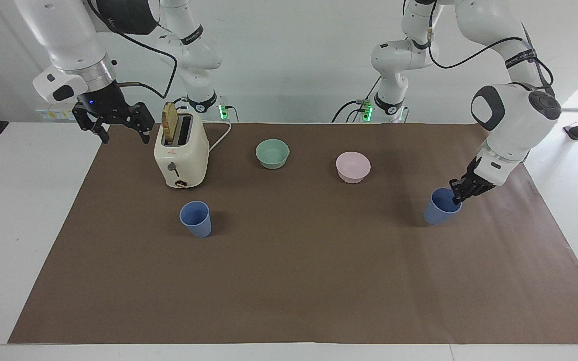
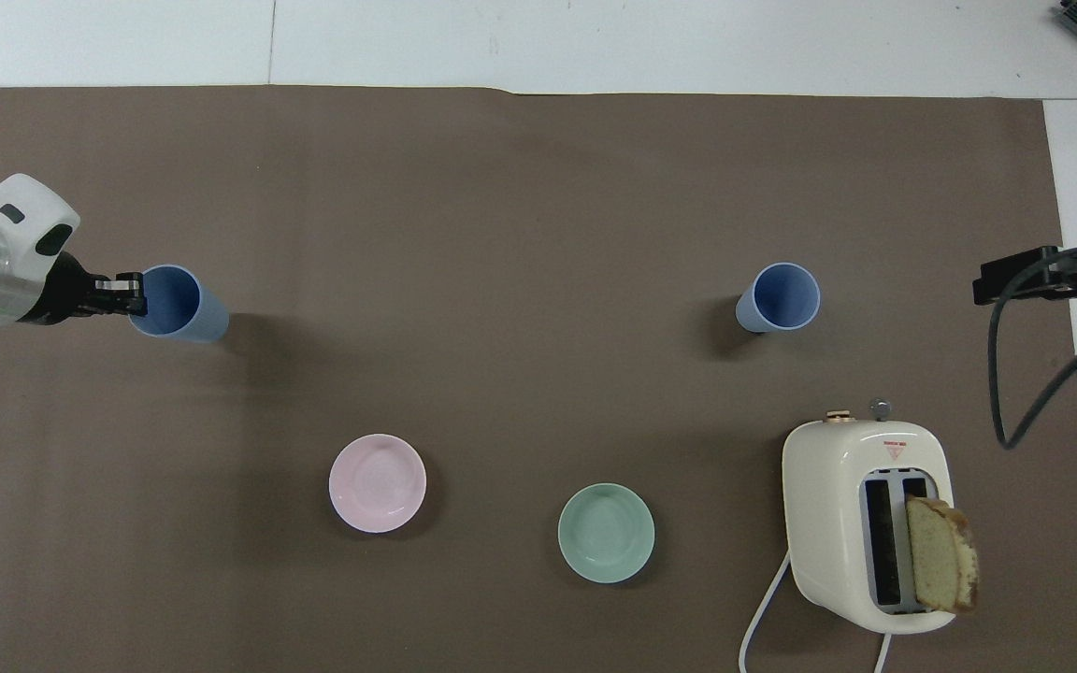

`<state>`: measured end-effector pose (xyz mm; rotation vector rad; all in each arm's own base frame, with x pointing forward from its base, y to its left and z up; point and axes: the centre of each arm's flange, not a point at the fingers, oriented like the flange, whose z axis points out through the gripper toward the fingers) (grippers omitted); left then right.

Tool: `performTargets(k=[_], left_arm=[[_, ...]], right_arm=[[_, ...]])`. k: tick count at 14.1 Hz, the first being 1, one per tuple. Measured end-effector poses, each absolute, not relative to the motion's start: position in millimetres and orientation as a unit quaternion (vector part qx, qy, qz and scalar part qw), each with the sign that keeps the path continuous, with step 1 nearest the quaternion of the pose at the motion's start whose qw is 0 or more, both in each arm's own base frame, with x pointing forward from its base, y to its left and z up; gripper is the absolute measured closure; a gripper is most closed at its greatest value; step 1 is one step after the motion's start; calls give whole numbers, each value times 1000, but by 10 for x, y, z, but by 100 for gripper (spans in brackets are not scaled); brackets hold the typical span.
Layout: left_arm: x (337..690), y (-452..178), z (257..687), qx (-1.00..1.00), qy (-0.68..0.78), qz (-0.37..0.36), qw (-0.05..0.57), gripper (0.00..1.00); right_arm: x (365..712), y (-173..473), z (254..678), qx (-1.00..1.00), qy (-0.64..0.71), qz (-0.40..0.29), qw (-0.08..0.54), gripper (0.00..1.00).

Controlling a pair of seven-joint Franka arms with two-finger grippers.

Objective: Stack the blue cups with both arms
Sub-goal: 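Reach the left gripper to the blue cup nearest it and grasp it, then carry the blue cup with the left gripper toward the table center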

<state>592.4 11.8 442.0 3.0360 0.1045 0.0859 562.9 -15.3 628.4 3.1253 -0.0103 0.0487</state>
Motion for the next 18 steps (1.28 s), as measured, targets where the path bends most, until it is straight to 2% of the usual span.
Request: performTargets(k=[4,8,14,18], left_arm=[[5929,-256,4881,996,61,29,61,96],[5786,-1224,5197,991,108,30,74,96],[5549,-2301,5188,984,147,37,95,96],[5482,-2856,4893,982,152,33,109,96]], right_arm=[[5629,-153,6284,1000,-3,16,8,0],[5629,-153,6284,1000,-3,16,8,0],[5629,-153,6284,1000,-3,16,8,0],[5629,-153,6284,1000,-3,16,8,0]])
